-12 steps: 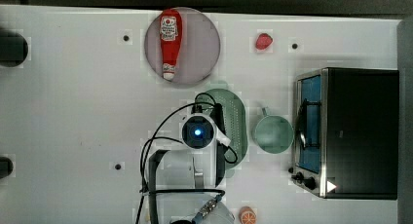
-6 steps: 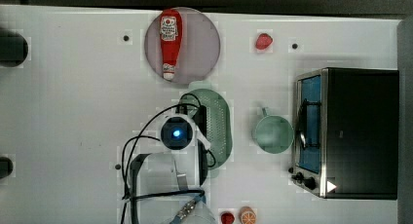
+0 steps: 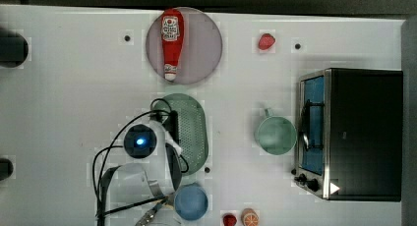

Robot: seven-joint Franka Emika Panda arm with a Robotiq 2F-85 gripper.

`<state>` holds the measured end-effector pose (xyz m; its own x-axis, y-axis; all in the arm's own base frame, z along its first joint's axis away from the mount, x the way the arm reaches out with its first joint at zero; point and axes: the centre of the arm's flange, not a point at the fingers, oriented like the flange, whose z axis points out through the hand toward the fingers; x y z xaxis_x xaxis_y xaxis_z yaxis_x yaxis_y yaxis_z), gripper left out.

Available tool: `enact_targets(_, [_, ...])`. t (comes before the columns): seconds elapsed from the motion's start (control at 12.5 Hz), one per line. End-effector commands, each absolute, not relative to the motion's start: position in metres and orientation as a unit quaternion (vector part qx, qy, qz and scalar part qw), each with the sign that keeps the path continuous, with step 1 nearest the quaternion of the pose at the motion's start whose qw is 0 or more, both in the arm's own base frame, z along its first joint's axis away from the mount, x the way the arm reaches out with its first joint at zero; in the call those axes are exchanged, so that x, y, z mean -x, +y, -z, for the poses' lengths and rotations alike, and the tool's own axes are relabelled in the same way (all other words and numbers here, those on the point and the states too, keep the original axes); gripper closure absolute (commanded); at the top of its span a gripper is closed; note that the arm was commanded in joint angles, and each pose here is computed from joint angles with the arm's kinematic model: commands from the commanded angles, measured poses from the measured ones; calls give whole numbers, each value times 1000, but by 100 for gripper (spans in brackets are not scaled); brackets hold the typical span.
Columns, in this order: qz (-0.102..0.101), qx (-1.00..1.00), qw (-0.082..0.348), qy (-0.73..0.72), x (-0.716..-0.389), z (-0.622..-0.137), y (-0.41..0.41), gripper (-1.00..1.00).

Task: Drag strainer right to left.

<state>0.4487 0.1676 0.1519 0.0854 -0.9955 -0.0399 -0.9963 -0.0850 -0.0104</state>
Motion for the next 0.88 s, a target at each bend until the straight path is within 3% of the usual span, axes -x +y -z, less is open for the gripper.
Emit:
enact_targets(0.08, [-16,739,9,674,-444,-156,200,-100])
enact_targets(0.88, [-28,721,4,692,-465,-155,293,-100])
